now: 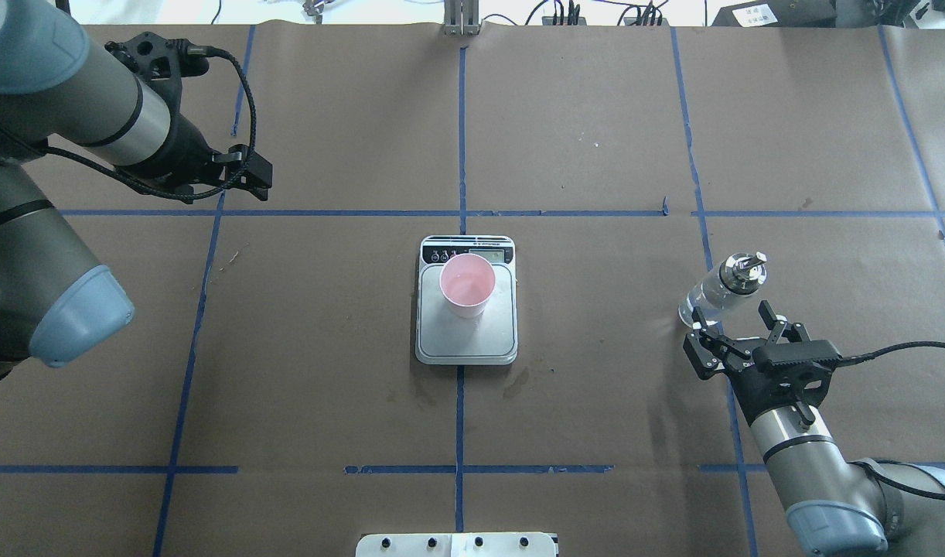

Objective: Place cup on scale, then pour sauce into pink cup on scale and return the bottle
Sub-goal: 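Open the right gripper and pull it back from the bottle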

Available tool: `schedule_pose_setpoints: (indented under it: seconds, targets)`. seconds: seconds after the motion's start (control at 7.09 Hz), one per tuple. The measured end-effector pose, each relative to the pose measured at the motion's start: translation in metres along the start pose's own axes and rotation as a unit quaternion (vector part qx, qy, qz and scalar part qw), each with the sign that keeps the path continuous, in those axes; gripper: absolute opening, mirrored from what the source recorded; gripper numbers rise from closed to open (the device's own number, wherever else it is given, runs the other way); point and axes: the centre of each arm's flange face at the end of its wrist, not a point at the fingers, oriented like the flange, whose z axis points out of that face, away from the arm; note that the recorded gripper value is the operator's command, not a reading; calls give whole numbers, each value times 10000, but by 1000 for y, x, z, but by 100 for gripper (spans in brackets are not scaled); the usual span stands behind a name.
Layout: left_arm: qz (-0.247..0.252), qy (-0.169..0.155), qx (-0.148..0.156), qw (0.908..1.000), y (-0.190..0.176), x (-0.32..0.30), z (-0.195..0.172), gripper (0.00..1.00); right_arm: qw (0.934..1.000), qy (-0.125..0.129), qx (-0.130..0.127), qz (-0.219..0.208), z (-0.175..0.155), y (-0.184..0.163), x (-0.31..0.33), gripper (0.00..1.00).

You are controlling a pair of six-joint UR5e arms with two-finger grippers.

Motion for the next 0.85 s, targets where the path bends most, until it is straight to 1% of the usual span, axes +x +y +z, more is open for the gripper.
schedule_pose_setpoints:
  seconds: [0.42,0.56,0.85]
  targets:
    - [0,-30,9,10000,1,-1,2,100,9996,-201,-200,-90,-24,19,7,100]
    - [2,-35,5,10000,1,-1,3,100,9991,-248,-299,-168,-31,27,21,100]
    - [31,-54,-16,10000,-1,-2,6,100,9978,-330,-510,-273,-43,33,75,100]
